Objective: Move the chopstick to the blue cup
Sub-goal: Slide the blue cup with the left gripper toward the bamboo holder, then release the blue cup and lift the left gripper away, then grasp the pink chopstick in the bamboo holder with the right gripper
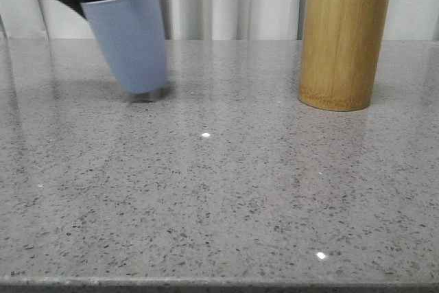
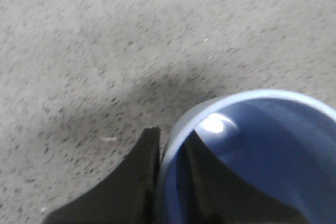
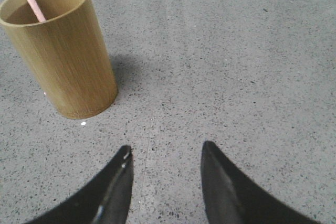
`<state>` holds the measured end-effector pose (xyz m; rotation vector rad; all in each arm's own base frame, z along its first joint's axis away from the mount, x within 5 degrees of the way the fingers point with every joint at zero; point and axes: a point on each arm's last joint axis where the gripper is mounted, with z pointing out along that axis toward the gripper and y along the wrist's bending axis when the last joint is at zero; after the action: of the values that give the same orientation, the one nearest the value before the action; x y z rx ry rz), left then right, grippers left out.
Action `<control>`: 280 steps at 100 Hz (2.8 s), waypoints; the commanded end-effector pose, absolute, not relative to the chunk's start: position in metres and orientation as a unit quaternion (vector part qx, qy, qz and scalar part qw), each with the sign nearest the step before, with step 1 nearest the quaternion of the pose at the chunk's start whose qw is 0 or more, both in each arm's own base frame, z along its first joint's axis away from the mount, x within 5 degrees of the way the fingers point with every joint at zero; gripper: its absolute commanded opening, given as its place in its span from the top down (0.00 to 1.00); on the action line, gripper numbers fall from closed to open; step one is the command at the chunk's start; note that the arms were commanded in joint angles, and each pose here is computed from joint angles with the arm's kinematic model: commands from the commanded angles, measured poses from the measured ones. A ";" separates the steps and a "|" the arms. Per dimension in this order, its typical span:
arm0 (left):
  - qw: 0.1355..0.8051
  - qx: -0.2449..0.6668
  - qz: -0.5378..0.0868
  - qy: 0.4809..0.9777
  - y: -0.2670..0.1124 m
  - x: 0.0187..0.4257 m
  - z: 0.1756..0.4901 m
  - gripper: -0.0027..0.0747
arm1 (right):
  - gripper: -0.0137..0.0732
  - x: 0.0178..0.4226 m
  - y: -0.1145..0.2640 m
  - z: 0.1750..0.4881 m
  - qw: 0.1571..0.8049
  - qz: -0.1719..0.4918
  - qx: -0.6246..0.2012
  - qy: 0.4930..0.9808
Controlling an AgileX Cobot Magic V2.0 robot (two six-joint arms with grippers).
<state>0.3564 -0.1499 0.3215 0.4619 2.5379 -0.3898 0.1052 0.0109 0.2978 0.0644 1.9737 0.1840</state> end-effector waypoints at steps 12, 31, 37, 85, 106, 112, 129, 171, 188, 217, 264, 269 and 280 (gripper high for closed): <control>0.337 0.194 -0.189 0.902 -0.183 0.349 0.366 0.99 | 0.46 0.109 0.010 0.312 0.582 0.075 0.025 0.809; 0.315 0.229 -0.197 0.900 -0.214 0.354 0.361 0.99 | 0.46 0.109 0.010 0.312 0.582 0.075 0.025 0.809; 0.311 0.237 -0.199 0.899 -0.222 0.356 0.361 0.99 | 0.46 0.109 0.010 0.312 0.582 0.075 0.025 0.809; 0.319 0.247 -0.207 0.891 -0.231 0.360 0.375 0.70 | 0.46 0.109 0.010 0.312 0.582 0.075 0.025 0.809; 0.338 0.250 -0.214 0.882 -0.229 0.357 0.395 0.69 | 0.46 0.109 0.010 0.312 0.582 0.075 0.025 0.809; 0.345 0.250 -0.216 0.879 -0.228 0.355 0.400 0.69 | 0.46 0.109 0.010 0.312 0.582 0.075 0.025 0.809; 0.360 0.232 -0.206 0.880 -0.215 0.352 0.413 0.69 | 0.46 0.109 0.010 0.312 0.581 0.075 0.024 0.810; 0.397 0.169 -0.171 0.886 -0.145 0.332 0.436 0.69 | 0.46 0.110 0.010 0.323 0.583 0.075 0.023 0.809; 0.427 0.138 -0.163 0.879 -0.116 0.306 0.435 0.69 | 0.46 0.118 0.011 0.330 0.566 0.068 0.015 0.821; 0.473 0.113 -0.150 0.861 -0.086 0.248 0.417 0.69 | 0.46 0.137 0.021 0.347 0.541 0.080 -0.013 0.837; 0.493 0.106 -0.148 0.851 -0.058 0.160 0.371 0.69 | 0.36 0.178 0.045 0.388 0.527 0.104 -0.058 0.841; 0.493 0.106 -0.148 0.851 -0.057 0.155 0.367 0.69 | 0.32 0.184 0.048 0.392 0.524 0.105 -0.062 0.843; 0.495 0.106 -0.149 0.849 -0.053 0.144 0.361 0.69 | 0.29 0.197 0.058 0.403 0.528 0.109 -0.082 0.838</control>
<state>0.1490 -0.0564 0.3479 0.2998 2.1749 -0.3415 0.1876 0.0513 0.3780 -0.1546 2.1127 0.2569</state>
